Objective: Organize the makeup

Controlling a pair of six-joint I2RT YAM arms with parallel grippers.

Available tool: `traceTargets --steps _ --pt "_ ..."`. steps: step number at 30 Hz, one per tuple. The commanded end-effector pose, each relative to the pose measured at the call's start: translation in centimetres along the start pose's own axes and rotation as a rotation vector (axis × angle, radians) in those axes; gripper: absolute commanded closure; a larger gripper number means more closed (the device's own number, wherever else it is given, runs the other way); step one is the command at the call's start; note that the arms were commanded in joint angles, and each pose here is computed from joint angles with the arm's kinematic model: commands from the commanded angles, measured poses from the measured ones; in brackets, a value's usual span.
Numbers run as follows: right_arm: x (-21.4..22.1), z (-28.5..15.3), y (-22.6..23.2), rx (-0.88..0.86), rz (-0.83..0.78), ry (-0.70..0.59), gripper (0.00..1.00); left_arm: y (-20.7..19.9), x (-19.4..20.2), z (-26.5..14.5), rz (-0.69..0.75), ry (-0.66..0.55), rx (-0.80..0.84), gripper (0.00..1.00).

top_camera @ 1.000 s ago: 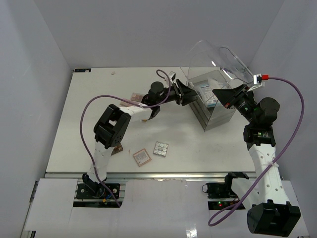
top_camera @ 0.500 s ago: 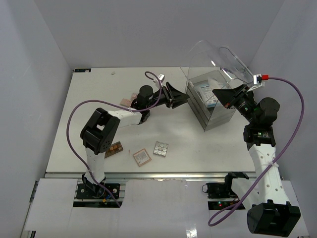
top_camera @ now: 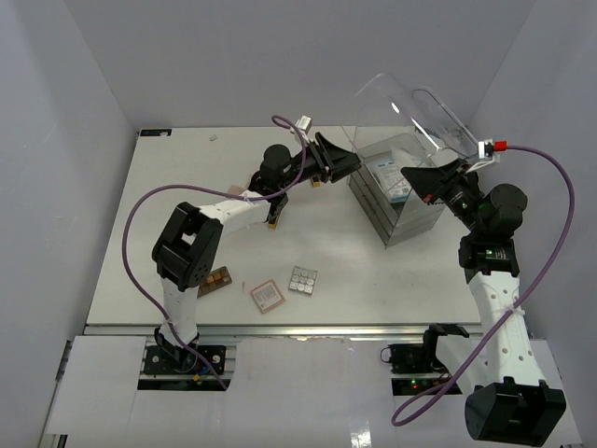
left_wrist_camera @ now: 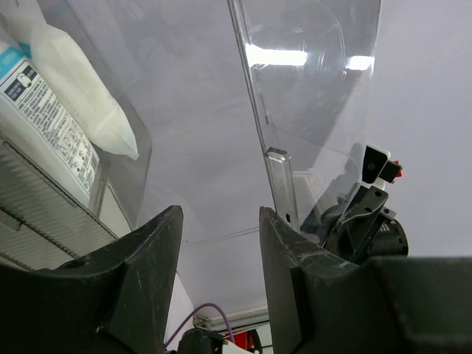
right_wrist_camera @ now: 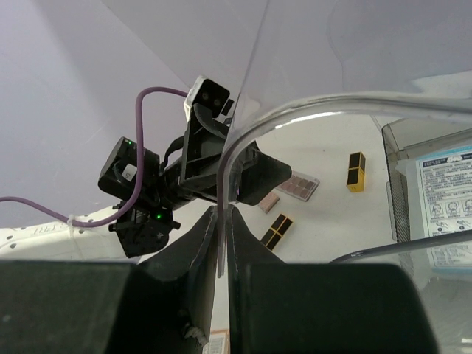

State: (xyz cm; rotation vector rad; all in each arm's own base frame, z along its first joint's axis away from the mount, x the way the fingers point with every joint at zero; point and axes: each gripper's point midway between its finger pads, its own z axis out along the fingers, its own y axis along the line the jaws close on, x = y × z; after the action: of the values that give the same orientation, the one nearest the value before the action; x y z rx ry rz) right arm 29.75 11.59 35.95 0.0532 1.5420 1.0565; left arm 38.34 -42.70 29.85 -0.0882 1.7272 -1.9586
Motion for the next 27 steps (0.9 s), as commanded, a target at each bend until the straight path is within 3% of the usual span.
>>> traceTargets --steps 1,6,12,16,20,27 --pt "-1.3 -0.5 1.3 -0.036 -0.064 -0.050 0.87 -2.7 -0.6 1.2 0.025 -0.012 0.049 0.44" --pt "-0.9 -0.7 1.1 -0.023 -0.075 -0.037 0.82 -2.9 -0.6 1.4 0.013 -0.011 0.060 0.43" --pt "-0.3 -2.0 0.7 0.034 -0.188 -0.009 0.55 -3.4 -0.5 1.1 0.019 -0.010 0.062 0.43" --pt "0.1 -3.2 0.4 0.084 -0.282 0.023 0.45 -3.4 -0.7 0.8 0.023 -0.013 0.056 0.43" --pt "0.5 -4.6 0.5 0.120 -0.373 0.052 0.43 -3.0 -0.9 0.3 0.013 -0.020 0.049 0.43" --pt "0.7 -7.6 2.8 0.076 -0.673 0.088 0.44 -0.3 -0.1 -1.2 -0.012 -0.013 -0.019 0.43"
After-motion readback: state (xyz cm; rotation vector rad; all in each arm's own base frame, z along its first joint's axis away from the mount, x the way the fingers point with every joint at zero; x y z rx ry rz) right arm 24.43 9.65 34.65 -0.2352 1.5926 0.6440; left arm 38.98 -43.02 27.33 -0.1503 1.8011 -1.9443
